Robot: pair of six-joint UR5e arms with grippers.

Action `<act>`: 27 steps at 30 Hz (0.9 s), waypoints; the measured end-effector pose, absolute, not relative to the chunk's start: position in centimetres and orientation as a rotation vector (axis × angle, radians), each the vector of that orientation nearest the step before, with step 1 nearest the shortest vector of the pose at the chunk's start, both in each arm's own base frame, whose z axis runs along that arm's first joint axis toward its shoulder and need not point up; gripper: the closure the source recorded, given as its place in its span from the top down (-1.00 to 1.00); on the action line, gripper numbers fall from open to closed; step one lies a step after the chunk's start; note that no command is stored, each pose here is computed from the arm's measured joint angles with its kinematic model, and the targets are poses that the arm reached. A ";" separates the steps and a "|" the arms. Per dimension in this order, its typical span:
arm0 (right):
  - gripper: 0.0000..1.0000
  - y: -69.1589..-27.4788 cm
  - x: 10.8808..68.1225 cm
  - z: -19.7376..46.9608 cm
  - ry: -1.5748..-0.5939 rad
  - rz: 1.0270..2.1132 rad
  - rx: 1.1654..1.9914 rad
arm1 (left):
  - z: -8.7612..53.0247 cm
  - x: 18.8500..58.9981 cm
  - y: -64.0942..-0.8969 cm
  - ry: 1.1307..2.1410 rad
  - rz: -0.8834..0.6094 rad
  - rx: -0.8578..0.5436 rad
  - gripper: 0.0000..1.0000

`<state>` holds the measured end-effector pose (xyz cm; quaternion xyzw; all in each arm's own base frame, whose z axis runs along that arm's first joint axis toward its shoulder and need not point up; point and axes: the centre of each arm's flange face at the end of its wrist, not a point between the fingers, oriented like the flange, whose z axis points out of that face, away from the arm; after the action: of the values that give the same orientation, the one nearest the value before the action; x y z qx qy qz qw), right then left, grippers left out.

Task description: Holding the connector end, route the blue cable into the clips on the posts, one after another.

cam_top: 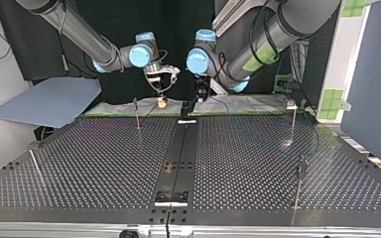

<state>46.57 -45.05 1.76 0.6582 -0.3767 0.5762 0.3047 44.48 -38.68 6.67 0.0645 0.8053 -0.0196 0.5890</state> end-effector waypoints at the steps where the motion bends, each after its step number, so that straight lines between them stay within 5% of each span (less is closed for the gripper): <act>1: -1.00 -45.0 46.3 1.5 -1.000 1.527 1.737 | 6.2 44.3 -38.8 1.876 -0.048 0.153 -1.00; 27: -1.00 -43.9 41.3 -5.5 -1.044 1.468 1.707 | -3.2 40.5 -41.9 1.886 -0.114 0.190 -1.00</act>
<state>41.30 -43.86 -5.46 0.6508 -0.3980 0.5595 0.3240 40.55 -41.91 -3.19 0.0814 0.8075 -0.0487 0.5822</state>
